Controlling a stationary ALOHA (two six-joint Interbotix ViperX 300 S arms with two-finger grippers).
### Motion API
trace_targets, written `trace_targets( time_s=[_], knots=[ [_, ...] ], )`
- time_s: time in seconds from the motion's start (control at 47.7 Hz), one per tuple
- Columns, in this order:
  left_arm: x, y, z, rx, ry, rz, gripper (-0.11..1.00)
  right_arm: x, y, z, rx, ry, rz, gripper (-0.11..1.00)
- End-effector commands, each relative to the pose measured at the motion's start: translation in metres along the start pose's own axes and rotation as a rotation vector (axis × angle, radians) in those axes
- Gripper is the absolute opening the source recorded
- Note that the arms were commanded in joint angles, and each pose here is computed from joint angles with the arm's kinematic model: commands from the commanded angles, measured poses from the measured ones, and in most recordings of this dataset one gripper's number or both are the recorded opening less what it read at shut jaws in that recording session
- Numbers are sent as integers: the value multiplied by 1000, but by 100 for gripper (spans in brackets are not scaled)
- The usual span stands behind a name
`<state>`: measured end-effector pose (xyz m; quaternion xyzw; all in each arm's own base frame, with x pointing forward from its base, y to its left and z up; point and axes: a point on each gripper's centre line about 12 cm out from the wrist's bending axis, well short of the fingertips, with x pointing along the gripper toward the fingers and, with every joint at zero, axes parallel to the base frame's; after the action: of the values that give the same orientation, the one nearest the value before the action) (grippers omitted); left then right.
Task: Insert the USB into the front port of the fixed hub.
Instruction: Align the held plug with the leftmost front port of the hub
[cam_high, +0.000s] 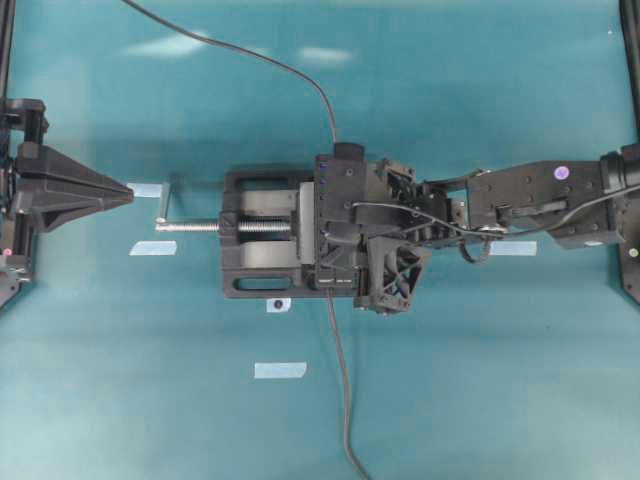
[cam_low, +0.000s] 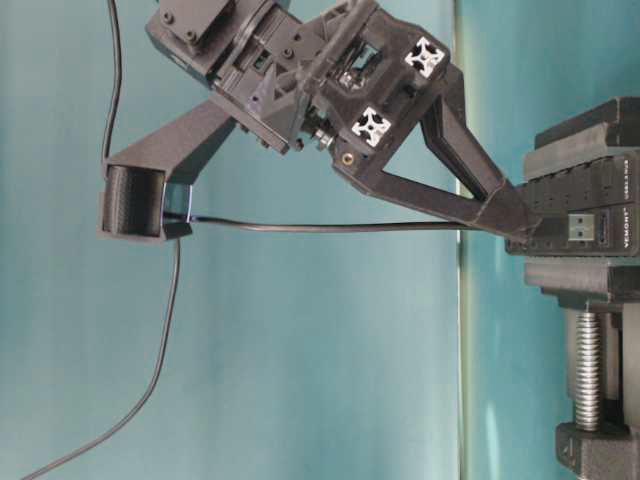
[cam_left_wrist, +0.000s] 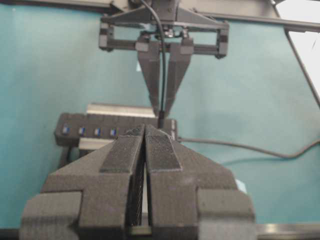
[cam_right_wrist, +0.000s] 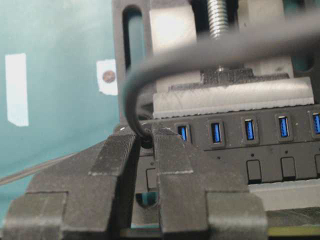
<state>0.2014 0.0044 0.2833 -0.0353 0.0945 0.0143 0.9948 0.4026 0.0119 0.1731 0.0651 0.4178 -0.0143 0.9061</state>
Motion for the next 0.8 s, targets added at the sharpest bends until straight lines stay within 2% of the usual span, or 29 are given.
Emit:
trace_targets(
  time_s=[0.0,0.566,0.776],
  knots=[
    [1,0,7,4,-22,2,0,-6,3,13,10,-39,8,8],
    [1,0,7,4,-23,1,0,-3,4,10,7,-24,8,8],
    [1,0,8,2,-28,2,0,-3,8,7,0,20,8,8]
  ],
)
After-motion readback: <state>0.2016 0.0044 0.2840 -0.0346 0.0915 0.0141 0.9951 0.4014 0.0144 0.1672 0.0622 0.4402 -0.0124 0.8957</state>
